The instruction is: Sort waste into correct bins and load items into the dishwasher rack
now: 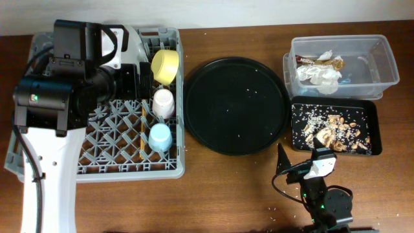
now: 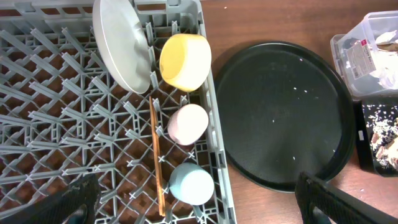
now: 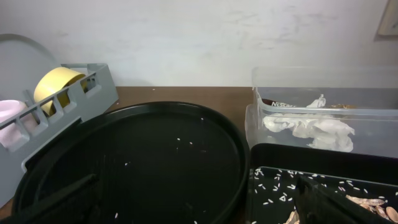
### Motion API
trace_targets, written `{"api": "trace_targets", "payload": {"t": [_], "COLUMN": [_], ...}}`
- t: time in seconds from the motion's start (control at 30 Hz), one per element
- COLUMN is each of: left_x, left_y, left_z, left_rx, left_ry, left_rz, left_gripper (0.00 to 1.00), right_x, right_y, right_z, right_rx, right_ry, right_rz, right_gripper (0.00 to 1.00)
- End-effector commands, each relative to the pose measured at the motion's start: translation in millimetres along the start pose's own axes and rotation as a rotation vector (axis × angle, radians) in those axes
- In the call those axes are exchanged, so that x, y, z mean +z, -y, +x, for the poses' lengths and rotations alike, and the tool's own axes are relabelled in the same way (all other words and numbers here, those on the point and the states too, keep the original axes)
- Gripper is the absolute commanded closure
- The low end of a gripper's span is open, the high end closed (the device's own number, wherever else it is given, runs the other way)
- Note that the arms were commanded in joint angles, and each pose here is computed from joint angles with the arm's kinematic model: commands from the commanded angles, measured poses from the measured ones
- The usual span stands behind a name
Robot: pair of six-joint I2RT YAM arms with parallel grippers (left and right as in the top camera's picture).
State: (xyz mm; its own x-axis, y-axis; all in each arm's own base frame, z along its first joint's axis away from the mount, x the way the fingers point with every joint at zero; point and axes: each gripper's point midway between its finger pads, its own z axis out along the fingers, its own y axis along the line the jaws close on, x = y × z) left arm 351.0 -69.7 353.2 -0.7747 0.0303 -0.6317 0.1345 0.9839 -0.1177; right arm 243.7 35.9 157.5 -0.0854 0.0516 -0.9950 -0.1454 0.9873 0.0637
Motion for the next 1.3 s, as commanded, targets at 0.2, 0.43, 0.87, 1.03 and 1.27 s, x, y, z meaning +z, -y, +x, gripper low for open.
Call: {"api": "trace_targets", "payload": {"t": [0.2, 0.43, 0.87, 1.03, 1.27], "left_x": [-1.4, -11.7, -52.8, -36.9, -9.4], "left_y": [1.9, -3.7, -3.8, -19.7, -38.0], "left_z": [2.0, 22.4, 10.5, 52.0, 114.0], "left_rx": [0.014, 0.017, 0.143, 0.146, 0.157], "left_ry": [-0.009, -0.070, 0.467, 0.616, 0.820], "left_rz": [0.008, -0.023, 0.040, 0.013, -0.043], "left_gripper": [0.00, 0.00, 0.00, 0.01, 0.01], "right_x": [-0.2, -0.2, -0.2, -0.2, -0.2], "right_y": [0.1, 0.1, 0.1, 0.1, 0.1], "right_z": [1.8, 1.8, 1.8, 1.8, 1.8], "right_rx": [-0.004, -0.004, -0.004, -0.004, -0.004], "right_ry": [-0.001, -0.001, -0.001, -0.001, -0.001], "right_rz": [0.004, 0.004, 0.004, 0.004, 0.004], "right_gripper": [0.02, 0.02, 0.02, 0.01, 0.02]}}
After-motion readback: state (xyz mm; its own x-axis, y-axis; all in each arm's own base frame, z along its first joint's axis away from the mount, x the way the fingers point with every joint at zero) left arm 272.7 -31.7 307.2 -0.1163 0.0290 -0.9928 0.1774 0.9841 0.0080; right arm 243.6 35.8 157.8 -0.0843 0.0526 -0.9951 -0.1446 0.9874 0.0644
